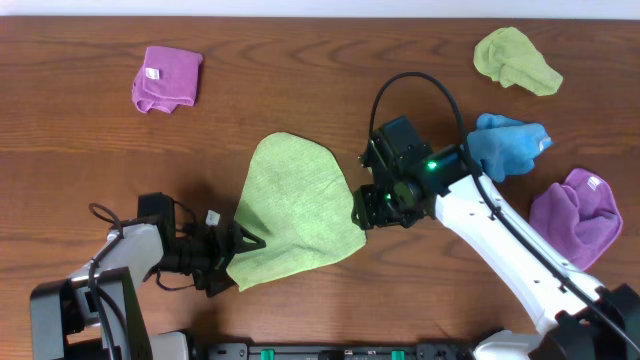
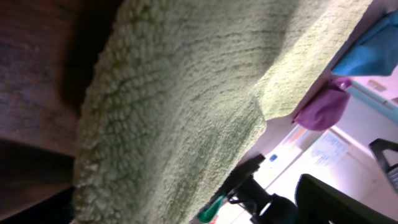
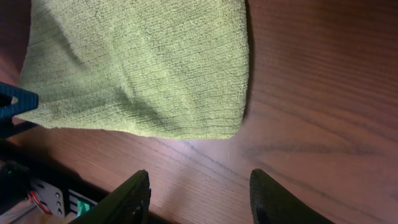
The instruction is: Fold the cloth
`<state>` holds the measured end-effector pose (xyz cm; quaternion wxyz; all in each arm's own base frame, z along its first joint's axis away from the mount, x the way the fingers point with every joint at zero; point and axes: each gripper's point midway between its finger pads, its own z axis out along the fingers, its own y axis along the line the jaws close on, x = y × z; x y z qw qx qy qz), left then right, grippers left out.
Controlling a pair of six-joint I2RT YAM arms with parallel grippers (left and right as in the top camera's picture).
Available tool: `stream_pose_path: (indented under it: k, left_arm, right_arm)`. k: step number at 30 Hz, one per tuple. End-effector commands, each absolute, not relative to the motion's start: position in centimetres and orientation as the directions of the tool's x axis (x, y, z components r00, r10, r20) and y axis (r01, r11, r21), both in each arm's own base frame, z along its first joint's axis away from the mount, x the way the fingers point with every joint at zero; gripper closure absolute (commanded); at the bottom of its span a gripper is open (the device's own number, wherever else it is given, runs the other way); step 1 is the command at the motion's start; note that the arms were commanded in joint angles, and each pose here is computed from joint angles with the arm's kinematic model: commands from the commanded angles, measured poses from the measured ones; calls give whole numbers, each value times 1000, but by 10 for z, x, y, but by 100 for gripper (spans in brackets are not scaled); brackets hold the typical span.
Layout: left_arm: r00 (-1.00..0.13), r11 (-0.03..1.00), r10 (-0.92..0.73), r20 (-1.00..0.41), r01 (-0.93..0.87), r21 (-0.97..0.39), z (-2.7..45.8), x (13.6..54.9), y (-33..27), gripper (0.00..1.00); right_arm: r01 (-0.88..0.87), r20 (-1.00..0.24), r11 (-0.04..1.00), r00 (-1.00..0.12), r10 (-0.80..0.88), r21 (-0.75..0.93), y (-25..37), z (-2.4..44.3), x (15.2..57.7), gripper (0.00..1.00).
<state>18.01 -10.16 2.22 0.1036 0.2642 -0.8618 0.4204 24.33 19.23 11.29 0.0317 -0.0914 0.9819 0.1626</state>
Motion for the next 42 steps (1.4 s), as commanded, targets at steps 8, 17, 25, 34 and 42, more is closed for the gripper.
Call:
stream_pose_path:
  k: [8, 17, 25, 34, 42]
  left_arm:
    - [-845, 574, -341, 412, -535, -620, 4, 159, -107, 40]
    - [-858, 593, -340, 385, -513, -621, 2, 163, -104, 94]
    - [-918, 682, -257, 302, -394, -616, 23, 182, -93, 94]
    - [-936, 700, -240, 258, -351, -622, 42, 201, -88, 94]
    - [-940, 702, -241, 240, -340, -626, 50, 210, -87, 94]
  right_arm:
    - [-204, -125, 924, -977, -172, 322, 193, 122, 247, 48]
    - [-188, -145, 947, -977, -154, 261, 182, 111, 253, 46]
    - [-177, -110, 905, -983, -146, 386, 195, 54, 231, 43]
    - [-96, -81, 871, -995, -65, 482, 204, 24, 219, 41]
    - [-75, -86, 860, -996, -36, 504, 210, 6, 225, 45]
